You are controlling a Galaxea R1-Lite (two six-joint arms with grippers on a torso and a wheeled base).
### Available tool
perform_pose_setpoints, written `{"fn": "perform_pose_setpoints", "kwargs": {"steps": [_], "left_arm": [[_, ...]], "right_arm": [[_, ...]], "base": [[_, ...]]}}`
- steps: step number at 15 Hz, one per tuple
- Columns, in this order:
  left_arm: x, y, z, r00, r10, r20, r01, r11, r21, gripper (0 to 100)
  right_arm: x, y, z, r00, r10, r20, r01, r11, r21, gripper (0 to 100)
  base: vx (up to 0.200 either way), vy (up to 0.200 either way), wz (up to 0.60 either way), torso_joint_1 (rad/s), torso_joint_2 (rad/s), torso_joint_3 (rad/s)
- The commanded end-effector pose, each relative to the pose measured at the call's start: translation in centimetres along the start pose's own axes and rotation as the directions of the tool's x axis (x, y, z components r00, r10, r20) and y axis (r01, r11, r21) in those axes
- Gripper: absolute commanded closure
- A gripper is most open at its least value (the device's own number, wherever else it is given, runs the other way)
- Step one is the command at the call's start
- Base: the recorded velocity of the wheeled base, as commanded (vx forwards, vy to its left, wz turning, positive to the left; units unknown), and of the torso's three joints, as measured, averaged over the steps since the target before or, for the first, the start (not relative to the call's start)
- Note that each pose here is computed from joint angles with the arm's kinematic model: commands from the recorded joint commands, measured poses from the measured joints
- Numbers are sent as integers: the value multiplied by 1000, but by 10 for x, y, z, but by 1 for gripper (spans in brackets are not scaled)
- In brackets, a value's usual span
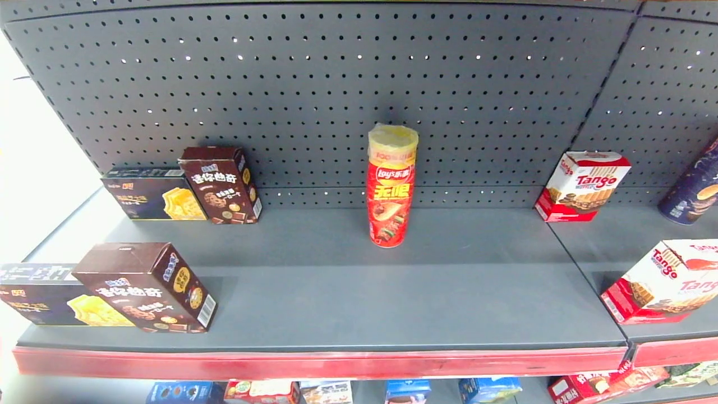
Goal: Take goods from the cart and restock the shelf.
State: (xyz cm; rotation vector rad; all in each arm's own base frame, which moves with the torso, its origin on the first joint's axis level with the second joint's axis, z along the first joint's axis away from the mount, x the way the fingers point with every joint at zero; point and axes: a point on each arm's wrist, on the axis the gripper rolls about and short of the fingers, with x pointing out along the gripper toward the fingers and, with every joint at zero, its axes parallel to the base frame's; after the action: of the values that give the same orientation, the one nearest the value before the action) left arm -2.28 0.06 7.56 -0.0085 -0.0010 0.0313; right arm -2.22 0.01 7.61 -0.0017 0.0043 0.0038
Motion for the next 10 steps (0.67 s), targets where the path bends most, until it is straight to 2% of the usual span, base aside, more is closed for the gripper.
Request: {"fn": "perform_pose_setpoints", "kwargs": {"steps": [1,10], "left_arm": [[0,0,0,1000,1,1,-1,1000,-1,0],[0,0,0,1000,1,1,-1,1000,-1,0]], "right_arm": [[0,0,0,1000,1,0,-1,1000,0,0],[0,0,0,1000,-1,0,1,1000,0,0]], "base": [[0,0,600,-7,2,2],[0,0,600,6,0,2]]}}
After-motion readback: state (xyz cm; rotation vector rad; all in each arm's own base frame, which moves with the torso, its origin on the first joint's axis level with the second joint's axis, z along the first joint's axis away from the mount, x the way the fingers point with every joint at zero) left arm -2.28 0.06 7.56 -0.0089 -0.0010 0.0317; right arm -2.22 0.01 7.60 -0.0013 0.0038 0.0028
